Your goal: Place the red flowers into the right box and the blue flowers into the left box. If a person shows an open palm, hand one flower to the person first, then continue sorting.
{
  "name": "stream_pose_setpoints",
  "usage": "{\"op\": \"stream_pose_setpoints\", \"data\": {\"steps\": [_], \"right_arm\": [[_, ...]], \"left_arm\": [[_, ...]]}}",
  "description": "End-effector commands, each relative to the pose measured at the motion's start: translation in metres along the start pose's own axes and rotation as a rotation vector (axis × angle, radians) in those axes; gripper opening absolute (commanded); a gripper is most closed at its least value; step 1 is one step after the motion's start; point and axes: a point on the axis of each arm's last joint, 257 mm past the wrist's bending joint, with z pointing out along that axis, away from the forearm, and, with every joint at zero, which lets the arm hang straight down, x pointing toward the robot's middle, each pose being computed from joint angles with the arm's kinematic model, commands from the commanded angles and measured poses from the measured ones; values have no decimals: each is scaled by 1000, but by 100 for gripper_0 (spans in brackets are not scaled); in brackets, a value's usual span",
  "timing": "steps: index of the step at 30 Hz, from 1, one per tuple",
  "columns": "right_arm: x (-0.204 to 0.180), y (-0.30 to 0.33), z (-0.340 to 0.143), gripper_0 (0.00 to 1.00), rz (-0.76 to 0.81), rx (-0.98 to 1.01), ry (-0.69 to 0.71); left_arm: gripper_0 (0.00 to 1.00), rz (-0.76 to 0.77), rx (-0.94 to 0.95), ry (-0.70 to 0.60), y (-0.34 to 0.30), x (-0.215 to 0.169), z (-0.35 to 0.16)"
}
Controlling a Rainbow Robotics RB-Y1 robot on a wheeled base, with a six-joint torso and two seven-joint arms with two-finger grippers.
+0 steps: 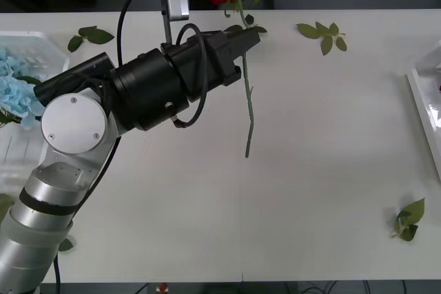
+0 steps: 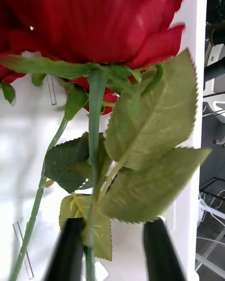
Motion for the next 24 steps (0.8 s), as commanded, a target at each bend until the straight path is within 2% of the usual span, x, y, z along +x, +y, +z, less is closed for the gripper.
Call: {"op": "stream_pose_setpoints", "data": {"steps": [1,6,14,19,24], "right_arm": [[-20,-17,-14,100,-9,26,-41],[-40,-28,-43,100,-39,4,-63],[-62,22,-123,100,-148,-412,-184],[-74,60,-171,100,-255,-613,-318],[-87,114,-239,100,-412,-855,-547]], "left_arm": [[0,60,56,-29,-26,-14,13],[0,63,54,-29,-25,-14,13],[0,57,56,-26,-25,-13,13],[0,59,56,-27,-25,-13,13],[0,60,56,-30,-26,-13,13]]}}
